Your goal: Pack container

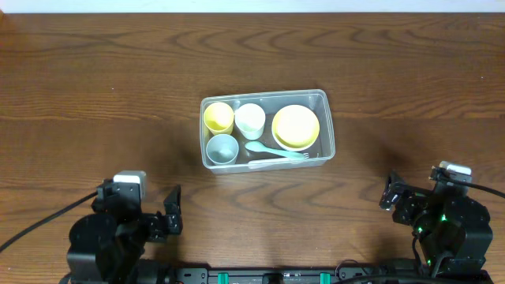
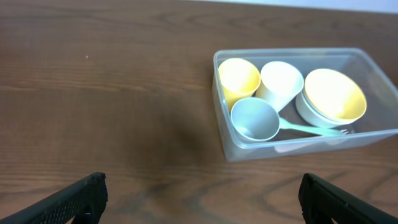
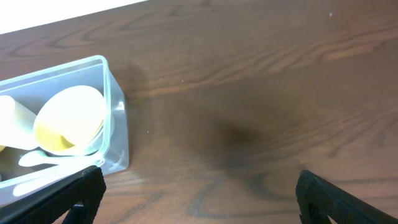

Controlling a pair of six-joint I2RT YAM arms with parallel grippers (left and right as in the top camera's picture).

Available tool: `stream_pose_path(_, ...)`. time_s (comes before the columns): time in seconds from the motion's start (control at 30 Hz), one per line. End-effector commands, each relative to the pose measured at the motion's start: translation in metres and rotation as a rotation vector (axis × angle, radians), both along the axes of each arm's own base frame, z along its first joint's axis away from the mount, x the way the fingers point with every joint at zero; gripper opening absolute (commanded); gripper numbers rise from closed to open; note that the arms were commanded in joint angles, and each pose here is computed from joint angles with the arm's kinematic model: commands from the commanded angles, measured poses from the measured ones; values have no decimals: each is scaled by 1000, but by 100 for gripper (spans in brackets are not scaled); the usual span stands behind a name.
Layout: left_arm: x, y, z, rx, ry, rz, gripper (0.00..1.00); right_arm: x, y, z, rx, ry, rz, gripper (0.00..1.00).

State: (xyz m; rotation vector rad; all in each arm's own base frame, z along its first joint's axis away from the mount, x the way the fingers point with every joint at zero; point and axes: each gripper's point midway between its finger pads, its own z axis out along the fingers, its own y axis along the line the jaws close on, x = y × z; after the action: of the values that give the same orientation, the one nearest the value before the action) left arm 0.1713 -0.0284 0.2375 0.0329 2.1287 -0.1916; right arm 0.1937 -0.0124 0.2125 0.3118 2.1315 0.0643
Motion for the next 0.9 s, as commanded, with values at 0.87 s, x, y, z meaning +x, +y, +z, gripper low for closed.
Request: stream_pose_path(0.87,-3,1,-2,-22,2,17,98,-3,2,-16,43,25,-19,99)
